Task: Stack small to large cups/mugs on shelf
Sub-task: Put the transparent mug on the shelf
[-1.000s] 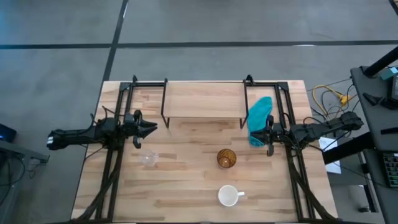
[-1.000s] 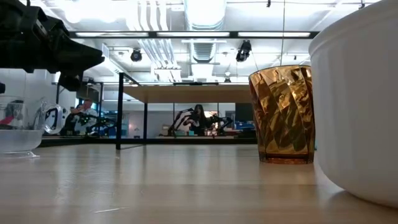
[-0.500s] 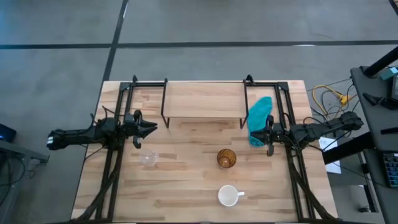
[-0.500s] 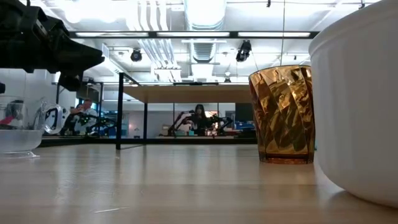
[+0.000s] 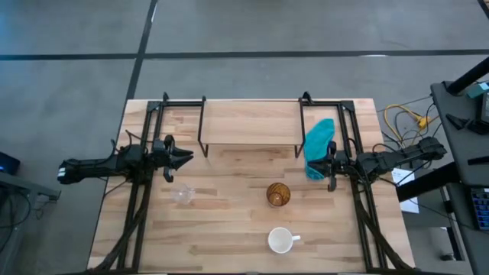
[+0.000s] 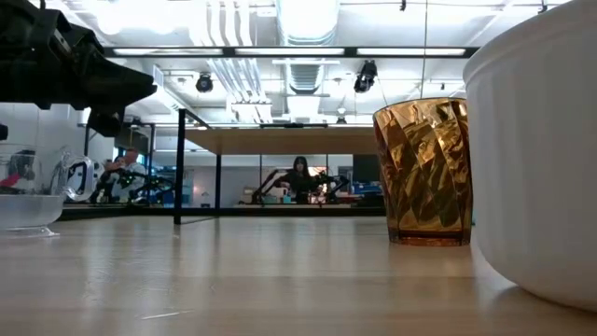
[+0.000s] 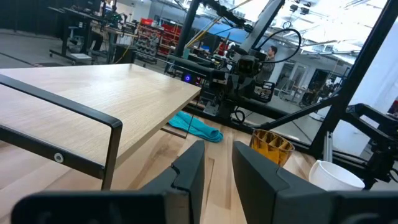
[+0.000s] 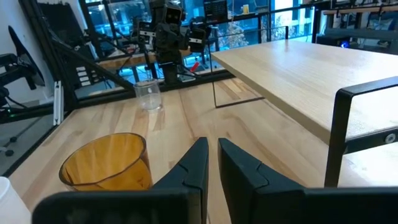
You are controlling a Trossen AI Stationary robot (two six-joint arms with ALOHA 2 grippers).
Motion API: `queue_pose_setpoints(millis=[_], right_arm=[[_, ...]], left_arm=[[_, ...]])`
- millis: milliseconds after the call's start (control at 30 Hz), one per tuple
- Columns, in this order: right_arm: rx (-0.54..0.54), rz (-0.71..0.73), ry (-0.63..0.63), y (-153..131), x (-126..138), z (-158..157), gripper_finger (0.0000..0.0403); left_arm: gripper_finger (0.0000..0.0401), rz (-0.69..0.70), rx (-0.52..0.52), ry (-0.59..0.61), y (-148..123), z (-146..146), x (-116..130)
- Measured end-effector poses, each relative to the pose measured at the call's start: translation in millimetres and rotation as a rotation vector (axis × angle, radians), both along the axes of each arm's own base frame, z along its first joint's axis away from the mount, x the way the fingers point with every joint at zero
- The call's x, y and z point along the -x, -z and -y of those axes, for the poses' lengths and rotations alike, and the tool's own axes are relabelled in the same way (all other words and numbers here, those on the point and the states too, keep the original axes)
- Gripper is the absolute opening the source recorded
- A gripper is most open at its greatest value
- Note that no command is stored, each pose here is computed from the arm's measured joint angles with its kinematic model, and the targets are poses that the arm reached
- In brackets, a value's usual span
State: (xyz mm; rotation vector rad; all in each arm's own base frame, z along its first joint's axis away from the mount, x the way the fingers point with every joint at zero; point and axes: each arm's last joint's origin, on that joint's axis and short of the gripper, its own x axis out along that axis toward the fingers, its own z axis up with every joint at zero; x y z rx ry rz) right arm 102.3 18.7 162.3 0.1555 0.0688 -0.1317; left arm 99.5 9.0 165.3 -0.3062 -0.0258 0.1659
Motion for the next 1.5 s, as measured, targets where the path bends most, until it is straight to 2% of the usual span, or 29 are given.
queue_pose_setpoints(millis=[100,300,367,567,667,733,833,933,1067,1167,1233,1333,1500], right_arm=[[-0.108,0.014,0.004,0.1,0.0,-0.2,0.0031],[-0.523,0.134,0.015,-7.2,-0.3,-0.3,0.0031],[-0.579,0.172,0.01,-10.6,-0.3,-0.2,0.0031],[-0.544,0.196,0.009,-13.3,-0.2,0.0,0.0031],[-0.579,0.264,-0.009,-20.0,0.4,0.1,0.0031],[-0.585,0.345,-0.037,-28.4,1.7,0.3,0.0031],[-0.481,0.443,-0.05,-39.6,3.8,0.9,0.0031],[-0.336,0.458,-0.016,-51.6,4.4,1.6,0.0031],[-0.201,0.387,0.059,-66.3,2.0,2.4,0.0031],[-0.137,0.277,0.109,-72.4,-1.8,2.4,0.0031],[-0.111,0.186,0.128,-72.8,-4.8,2.0,0.0031],[-0.151,0.065,0.141,-69.9,-9.8,0.6,0.0031],[-0.267,-0.065,0.175,-61.7,-18.6,-2.1,0.0031]], left_arm=[[0.0068,0.0,0.0,0.0,0.0,0.0,0.0],[0.0068,0.001,0.0,0.0,-0.1,0.0,0.0],[0.0068,0.001,0.0,0.0,-0.1,0.0,0.0],[0.0068,0.021,0.007,-0.027,-2.0,-0.8,-0.1],[0.0068,-0.003,0.053,0.03,-9.0,0.9,1.1],[0.0068,-0.048,0.092,0.076,-23.8,2.5,4.0],[0.0068,-0.185,0.153,0.068,-51.0,3.1,11.4],[0.0068,-0.369,0.164,0.057,-82.4,3.5,18.3],[0.0068,-0.613,0.177,0.06,-124.7,4.0,18.9],[0.0068,-0.808,0.145,0.151,-142.2,5.6,9.1],[0.0068,-0.891,0.137,0.204,-148.1,6.3,0.9],[0.0068,-0.944,0.165,0.274,-151.9,7.6,-12.8],[0.0068,-1.04,0.232,0.355,-138.3,9.4,-31.5]])
